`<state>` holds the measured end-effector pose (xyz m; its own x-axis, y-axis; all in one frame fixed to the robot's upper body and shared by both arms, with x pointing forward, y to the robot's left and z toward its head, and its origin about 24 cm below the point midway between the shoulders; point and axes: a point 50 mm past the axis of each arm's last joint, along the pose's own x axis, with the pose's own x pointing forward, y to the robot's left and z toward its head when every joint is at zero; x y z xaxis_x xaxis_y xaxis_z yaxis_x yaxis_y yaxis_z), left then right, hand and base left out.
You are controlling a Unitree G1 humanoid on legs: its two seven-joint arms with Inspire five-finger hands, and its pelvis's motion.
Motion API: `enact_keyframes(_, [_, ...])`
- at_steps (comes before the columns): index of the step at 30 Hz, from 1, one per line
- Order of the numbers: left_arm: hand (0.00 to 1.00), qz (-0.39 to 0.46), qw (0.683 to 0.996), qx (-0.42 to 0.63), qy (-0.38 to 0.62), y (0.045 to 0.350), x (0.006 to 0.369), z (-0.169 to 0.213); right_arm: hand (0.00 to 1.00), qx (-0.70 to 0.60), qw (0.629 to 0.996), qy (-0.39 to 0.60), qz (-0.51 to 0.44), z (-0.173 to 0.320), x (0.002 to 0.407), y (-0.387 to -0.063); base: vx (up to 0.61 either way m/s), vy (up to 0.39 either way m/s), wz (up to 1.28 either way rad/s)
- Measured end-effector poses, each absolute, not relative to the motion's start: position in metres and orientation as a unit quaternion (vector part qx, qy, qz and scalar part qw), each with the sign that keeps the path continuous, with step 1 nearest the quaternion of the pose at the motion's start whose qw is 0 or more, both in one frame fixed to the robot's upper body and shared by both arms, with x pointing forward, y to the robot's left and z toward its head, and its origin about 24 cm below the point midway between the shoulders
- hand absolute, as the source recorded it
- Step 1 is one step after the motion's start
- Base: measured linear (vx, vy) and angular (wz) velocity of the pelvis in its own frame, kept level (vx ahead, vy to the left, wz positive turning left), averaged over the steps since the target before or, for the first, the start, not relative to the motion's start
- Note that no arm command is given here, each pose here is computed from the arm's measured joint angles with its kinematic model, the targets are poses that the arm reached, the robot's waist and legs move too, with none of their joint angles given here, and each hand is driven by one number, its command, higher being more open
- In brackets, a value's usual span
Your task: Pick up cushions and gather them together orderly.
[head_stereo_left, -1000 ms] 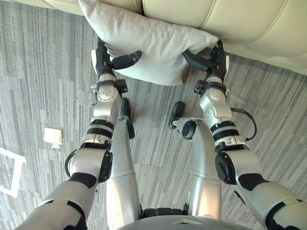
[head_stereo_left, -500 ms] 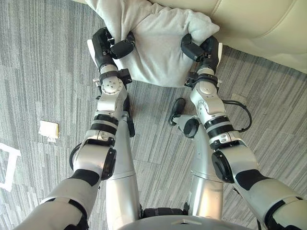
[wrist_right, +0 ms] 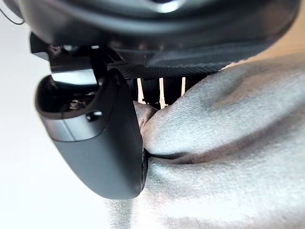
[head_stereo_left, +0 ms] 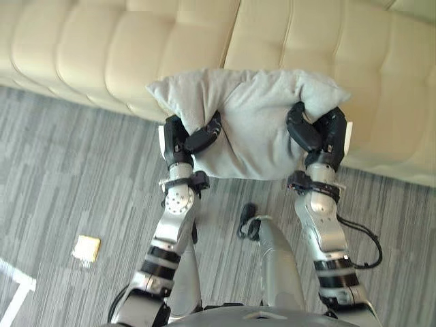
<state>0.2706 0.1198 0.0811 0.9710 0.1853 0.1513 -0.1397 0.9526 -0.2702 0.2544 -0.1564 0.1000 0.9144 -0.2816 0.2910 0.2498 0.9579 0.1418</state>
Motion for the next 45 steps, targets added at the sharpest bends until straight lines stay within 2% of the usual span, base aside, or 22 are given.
enact_keyframes(6, [0.00,0.090,0.987,-0.129,-0.030,0.130,0.233,0.047,0.00,0.001,0.989,-0.105,-0.107,0.073,0.222,-0.160,0.13,0.006,-0.04])
enact_keyframes(18, [0.00,0.082,0.990,-0.109,0.023,0.131,0.210,0.024,0.00,-0.044,0.991,-0.058,-0.110,0.049,0.213,-0.163,0.07,0.057,-0.05])
enact_keyframes(26, [0.00,0.079,0.994,-0.070,0.020,0.136,0.210,0.023,0.00,-0.053,0.993,-0.006,-0.110,0.024,0.212,-0.164,0.18,-0.054,0.33])
enact_keyframes(32, [0.00,0.038,0.994,-0.081,0.060,0.110,0.205,0.008,0.00,-0.080,0.986,0.020,-0.143,0.017,0.194,-0.189,0.32,-0.139,0.31])
enact_keyframes(39, [0.00,0.021,0.993,-0.099,0.057,0.104,0.204,0.009,0.00,-0.077,0.985,-0.040,-0.149,0.048,0.185,-0.191,0.19,0.009,-0.16])
enact_keyframes(42, [0.00,0.006,0.993,-0.105,0.060,0.097,0.203,0.009,0.00,-0.081,0.982,-0.035,-0.165,0.046,0.183,-0.199,0.11,0.208,-0.13])
enact_keyframes(45, [0.00,0.003,0.994,-0.089,0.069,0.101,0.200,0.005,0.00,-0.056,0.982,-0.006,-0.178,0.035,0.180,-0.192,0.10,0.236,-0.05])
